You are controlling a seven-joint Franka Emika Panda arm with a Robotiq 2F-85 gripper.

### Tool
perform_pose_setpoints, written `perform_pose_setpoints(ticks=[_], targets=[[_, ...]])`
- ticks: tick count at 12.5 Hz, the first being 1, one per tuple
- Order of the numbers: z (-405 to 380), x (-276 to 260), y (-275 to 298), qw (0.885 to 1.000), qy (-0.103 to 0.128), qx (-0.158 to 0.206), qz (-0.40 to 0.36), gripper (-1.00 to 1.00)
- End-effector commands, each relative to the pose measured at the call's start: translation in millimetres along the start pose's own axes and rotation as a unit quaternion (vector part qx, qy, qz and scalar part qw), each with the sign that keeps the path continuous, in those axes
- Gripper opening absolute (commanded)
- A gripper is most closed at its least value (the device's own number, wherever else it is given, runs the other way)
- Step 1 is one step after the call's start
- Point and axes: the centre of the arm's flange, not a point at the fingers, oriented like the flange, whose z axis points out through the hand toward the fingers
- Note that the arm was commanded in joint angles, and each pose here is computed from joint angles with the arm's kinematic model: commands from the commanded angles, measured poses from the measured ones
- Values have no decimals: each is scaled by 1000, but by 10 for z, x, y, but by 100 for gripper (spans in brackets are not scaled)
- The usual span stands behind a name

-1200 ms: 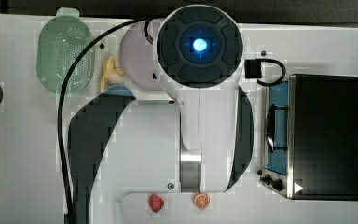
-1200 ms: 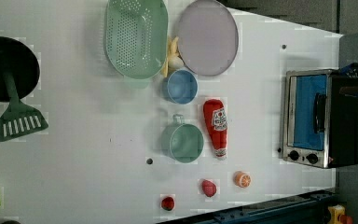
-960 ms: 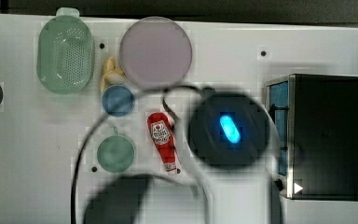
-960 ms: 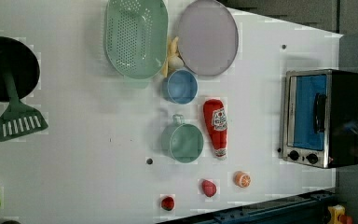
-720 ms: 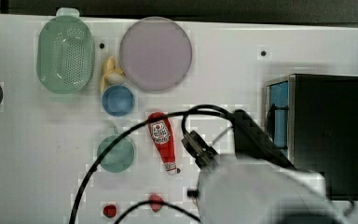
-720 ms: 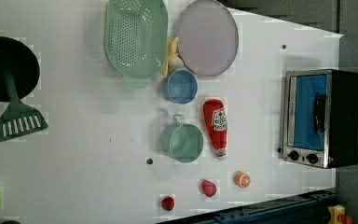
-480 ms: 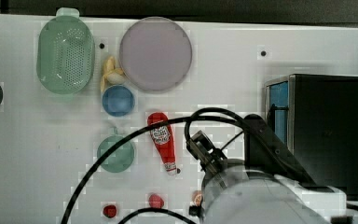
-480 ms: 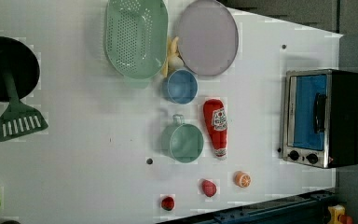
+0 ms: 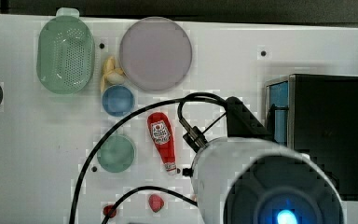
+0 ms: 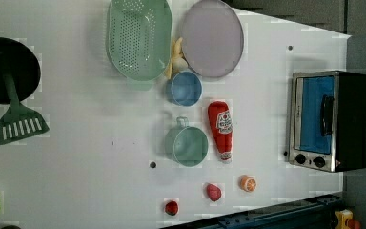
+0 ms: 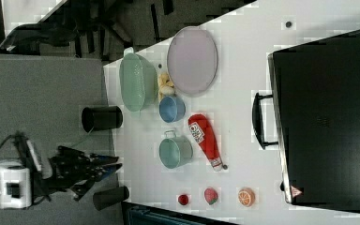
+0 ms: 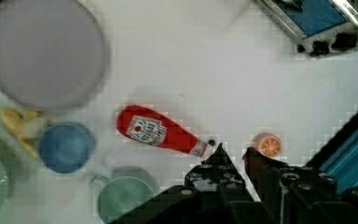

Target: Flap open oven.

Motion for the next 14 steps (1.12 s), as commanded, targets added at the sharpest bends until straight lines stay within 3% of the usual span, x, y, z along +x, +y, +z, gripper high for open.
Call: perform_pose_setpoints(ticks=[1, 5, 8, 11, 14], targets=[[158, 85, 76, 999, -10, -9, -31, -65], [454, 404, 181, 991, 4, -8, -134, -65], [709, 675, 345, 975, 31, 9, -221, -65], [1022, 888, 563, 963, 36, 17, -266, -65], [1315, 1098, 725, 947, 41, 3, -319, -65]])
